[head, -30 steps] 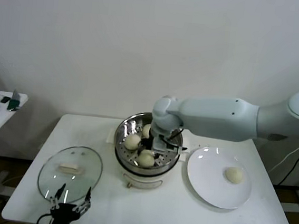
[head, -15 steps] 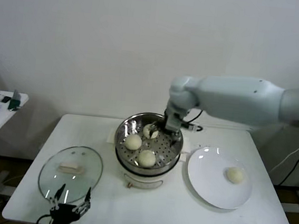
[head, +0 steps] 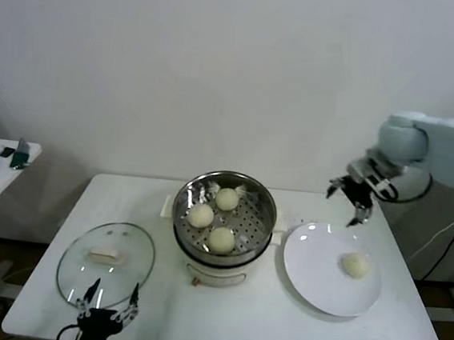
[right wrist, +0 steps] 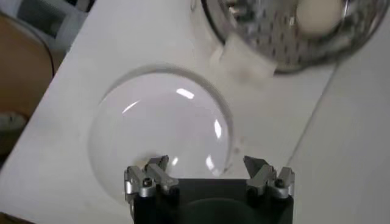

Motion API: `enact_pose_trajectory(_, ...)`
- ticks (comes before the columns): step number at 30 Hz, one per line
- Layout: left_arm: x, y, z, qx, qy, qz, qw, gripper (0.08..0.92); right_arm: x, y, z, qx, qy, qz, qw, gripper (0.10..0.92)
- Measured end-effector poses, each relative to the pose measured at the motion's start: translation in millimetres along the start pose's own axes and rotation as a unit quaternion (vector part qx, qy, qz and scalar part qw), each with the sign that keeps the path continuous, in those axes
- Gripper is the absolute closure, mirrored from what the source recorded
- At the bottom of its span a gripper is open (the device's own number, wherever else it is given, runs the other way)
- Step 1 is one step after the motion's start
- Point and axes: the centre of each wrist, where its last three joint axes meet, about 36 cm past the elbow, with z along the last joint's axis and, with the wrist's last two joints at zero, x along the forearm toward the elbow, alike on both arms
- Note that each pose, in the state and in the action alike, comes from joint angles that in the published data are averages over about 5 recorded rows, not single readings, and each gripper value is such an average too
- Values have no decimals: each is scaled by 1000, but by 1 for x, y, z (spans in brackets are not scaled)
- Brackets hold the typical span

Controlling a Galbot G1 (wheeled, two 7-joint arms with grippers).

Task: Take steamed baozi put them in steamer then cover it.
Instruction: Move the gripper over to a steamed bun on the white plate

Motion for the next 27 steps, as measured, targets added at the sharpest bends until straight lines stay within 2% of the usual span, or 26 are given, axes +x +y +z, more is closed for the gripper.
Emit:
enact_pose_trajectory(12,2,-4,3,1,6,-3,1000,177,-99,53,49,-118,28,-14,993,200)
enact_pose_trajectory(27,4,-4,8,-3,12,-4,1000,177,-169,63,67,-159,54,-16,986,200)
